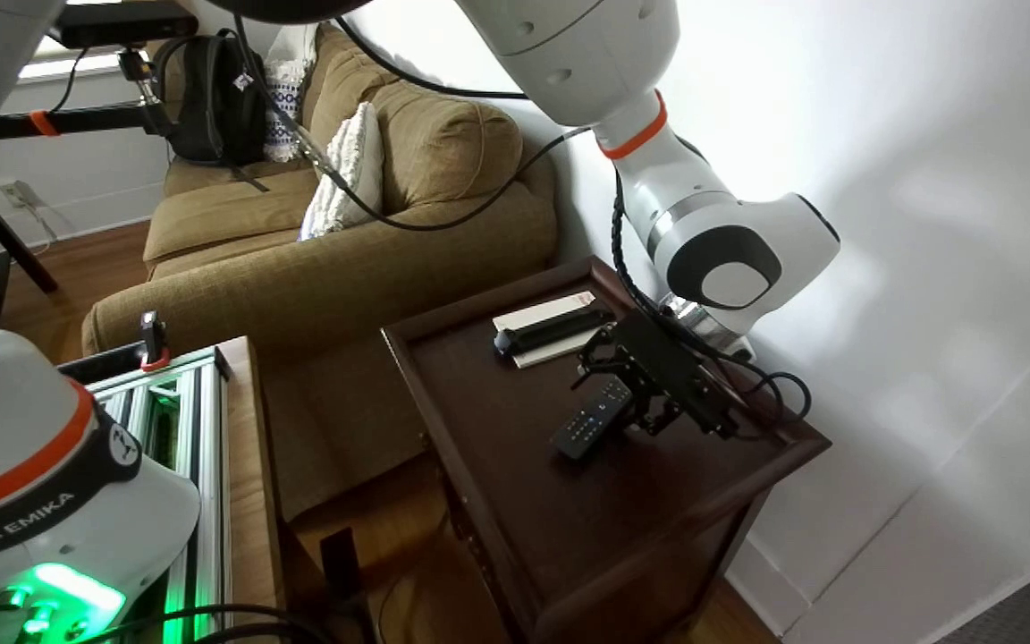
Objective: Turn the black remote over
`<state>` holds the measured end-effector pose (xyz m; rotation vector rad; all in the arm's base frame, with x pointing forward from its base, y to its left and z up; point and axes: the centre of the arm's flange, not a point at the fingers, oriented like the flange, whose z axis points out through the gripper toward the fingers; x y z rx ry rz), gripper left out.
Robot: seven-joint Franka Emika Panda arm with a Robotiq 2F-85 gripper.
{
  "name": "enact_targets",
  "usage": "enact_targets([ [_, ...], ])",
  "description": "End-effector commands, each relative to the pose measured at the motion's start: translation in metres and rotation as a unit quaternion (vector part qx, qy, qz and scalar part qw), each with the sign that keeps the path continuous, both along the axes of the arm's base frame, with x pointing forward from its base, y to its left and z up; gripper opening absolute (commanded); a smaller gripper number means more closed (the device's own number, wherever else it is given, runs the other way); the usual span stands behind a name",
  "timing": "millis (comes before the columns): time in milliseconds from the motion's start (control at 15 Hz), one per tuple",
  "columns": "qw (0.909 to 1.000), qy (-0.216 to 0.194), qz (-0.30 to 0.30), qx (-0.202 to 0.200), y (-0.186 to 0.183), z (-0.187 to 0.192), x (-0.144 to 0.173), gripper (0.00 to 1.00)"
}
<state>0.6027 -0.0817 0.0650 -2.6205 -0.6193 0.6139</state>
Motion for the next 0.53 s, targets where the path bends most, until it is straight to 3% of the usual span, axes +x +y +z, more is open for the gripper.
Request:
enact_targets([
  [0, 0.9998, 0.013, 0.013, 0.001, -0.0017, -0.0122, 0.0068, 0.49],
  [200, 0.9998, 0.015, 0.015, -0.001, -0.0031, -0.0145, 0.0081, 0.27],
  [333, 0.9997, 0.020, 0.016, 0.001, -0.0037, -0.0126, 0.0090, 0.23],
  [467, 0.9996, 0.024, 0.016, 0.003, -0.0065, -0.0071, 0.0104, 0.09],
])
